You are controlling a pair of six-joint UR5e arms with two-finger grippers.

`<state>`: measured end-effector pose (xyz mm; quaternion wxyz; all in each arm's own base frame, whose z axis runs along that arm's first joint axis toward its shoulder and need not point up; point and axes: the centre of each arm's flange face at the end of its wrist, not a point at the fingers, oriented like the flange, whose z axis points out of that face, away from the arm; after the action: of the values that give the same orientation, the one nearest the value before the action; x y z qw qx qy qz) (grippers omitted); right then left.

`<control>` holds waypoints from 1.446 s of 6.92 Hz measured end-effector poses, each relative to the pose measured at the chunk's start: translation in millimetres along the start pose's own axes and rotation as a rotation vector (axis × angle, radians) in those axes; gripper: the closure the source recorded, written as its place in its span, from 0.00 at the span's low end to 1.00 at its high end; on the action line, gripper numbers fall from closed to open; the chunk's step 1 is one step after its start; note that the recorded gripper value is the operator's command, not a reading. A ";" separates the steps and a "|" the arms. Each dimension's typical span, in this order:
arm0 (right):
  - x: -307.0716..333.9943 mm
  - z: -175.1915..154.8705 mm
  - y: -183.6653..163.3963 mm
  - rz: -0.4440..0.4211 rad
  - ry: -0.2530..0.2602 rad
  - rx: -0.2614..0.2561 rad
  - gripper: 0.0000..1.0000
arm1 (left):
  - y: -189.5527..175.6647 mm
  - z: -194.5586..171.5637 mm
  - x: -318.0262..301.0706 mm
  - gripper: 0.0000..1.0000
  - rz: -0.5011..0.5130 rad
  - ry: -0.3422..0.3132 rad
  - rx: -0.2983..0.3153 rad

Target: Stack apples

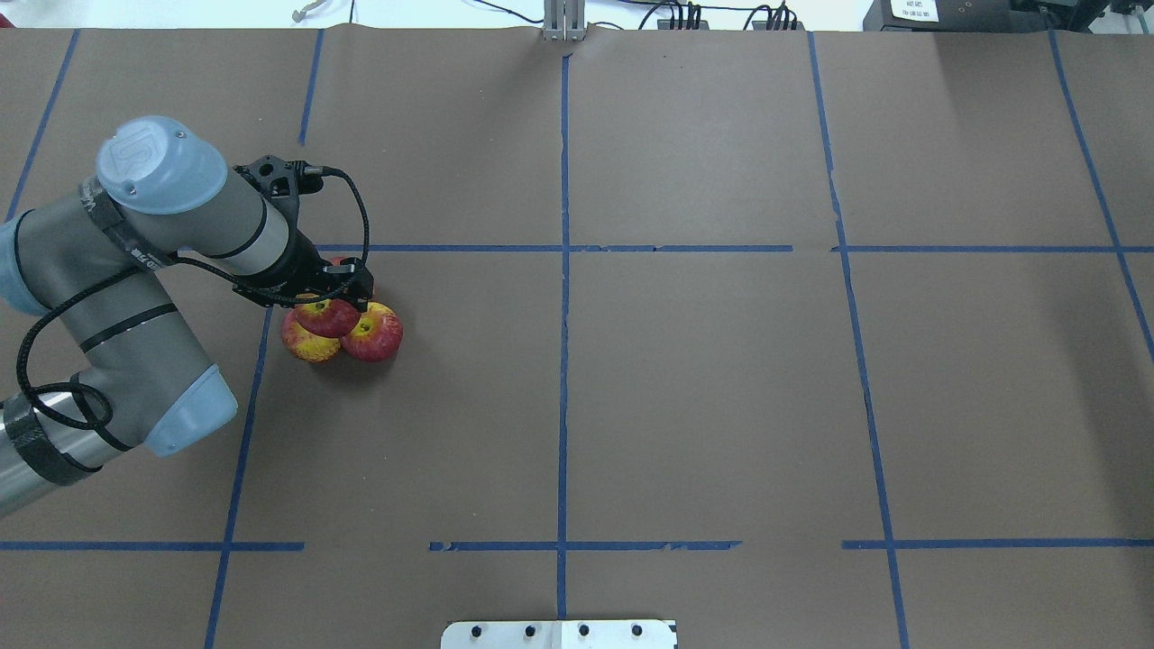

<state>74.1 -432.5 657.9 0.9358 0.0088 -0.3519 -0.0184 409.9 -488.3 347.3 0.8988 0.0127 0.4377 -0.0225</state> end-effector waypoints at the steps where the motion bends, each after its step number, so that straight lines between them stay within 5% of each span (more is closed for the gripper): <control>1: 0.0 0.0 0.0 0.000 0.000 0.000 0.00 | -0.1 -0.2 0.4 0.00 0.001 0.001 0.001; 5: 0.0 0.0 0.0 0.001 0.000 0.000 0.00 | -2.6 -8.3 0.4 0.00 -0.003 -0.003 0.038; 10: 0.0 0.0 0.0 0.000 0.000 0.000 0.00 | -9.2 -129.5 -21.7 0.00 0.006 -0.001 0.147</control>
<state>74.1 -432.5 658.0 0.9358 0.0088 -0.3519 -0.0184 294.3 -491.3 284.5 0.8957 0.0801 0.4342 -0.0518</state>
